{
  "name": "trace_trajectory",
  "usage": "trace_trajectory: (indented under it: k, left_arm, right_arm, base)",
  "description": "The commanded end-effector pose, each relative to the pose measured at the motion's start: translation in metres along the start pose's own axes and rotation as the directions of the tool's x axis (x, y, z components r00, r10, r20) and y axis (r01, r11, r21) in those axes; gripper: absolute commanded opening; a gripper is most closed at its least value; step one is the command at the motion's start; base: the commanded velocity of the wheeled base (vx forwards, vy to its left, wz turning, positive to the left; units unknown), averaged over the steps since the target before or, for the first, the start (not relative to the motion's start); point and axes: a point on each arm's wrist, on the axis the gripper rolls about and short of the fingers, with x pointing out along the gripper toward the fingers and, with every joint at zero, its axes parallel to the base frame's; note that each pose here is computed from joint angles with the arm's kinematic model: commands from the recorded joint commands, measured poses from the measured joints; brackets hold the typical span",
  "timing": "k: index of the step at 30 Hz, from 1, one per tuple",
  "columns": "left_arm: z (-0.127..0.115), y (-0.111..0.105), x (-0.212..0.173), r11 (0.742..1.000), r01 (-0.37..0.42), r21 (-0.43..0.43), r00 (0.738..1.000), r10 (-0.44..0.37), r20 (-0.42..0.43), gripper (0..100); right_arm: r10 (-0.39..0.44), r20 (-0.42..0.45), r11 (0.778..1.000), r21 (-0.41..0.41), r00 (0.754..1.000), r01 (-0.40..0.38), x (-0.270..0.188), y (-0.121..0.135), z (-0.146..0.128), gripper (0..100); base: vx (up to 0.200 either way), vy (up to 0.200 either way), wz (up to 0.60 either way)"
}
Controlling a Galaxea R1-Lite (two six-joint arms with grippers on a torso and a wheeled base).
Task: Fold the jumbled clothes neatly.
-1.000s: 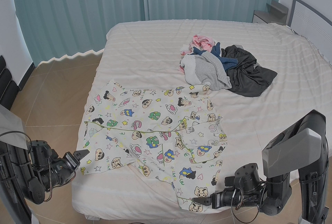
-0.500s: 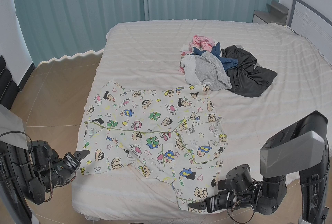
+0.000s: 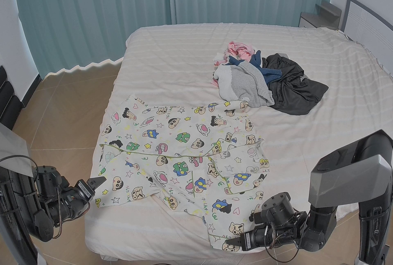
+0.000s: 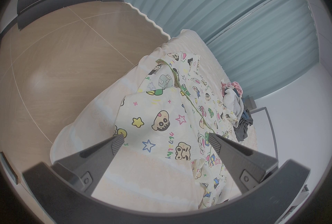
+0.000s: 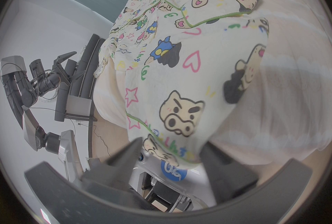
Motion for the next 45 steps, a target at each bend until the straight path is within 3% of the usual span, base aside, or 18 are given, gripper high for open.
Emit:
trace_trajectory:
  k: [1,15,18,22,30,31,32,45]
  left_arm:
    - [-0.003,0.002,-0.003,1.000,-0.014,-0.005,1.000,0.014,-0.013,100]
    - [-0.007,0.006,-0.002,0.999,-0.043,0.029,0.998,0.044,-0.045,100]
    - [-0.019,0.006,-0.001,0.996,-0.078,0.039,0.989,0.082,-0.125,100]
    - [-0.027,0.005,0.000,0.994,-0.098,0.054,0.980,0.106,-0.166,100]
    - [-0.034,0.016,0.014,0.979,-0.193,0.070,0.967,0.202,-0.153,100]
    - [-0.040,0.023,0.022,0.963,-0.258,0.083,0.954,0.267,-0.136,100]
    - [-0.040,0.025,0.026,0.959,-0.270,0.085,0.952,0.279,-0.123,100]
    - [-0.038,0.023,0.045,0.970,-0.227,0.085,0.971,0.233,-0.057,100]
  right_arm:
    - [0.007,0.012,1.000,-0.005,1.000,-0.007,-0.003,0.003,0.003,0]
    - [-0.014,-0.006,1.000,0.014,1.000,0.014,-0.033,0.001,0.000,0]
    - [-0.013,0.023,0.999,0.032,1.000,0.012,-0.048,-0.002,0.004,0]
    - [0.003,0.010,0.999,0.046,1.000,-0.003,-0.061,-0.007,-0.001,0]
    - [-0.001,0.016,0.998,0.070,1.000,0.000,-0.072,-0.013,-0.003,0]
    - [0.000,0.016,0.998,0.067,1.000,-0.002,-0.074,-0.015,-0.004,0]
    - [0.002,0.019,0.998,0.065,1.000,-0.004,-0.075,-0.015,-0.004,0]
    - [0.010,0.043,0.996,0.083,0.999,-0.014,-0.087,-0.019,-0.003,0]
  base:
    - [0.000,0.000,0.00]
    - [0.000,0.000,0.00]
    - [0.000,0.000,0.00]
    - [0.000,0.000,0.00]
    - [0.000,0.000,0.00]
    - [0.000,0.000,0.00]
    - [0.000,0.000,0.00]
    - [0.000,0.000,0.00]
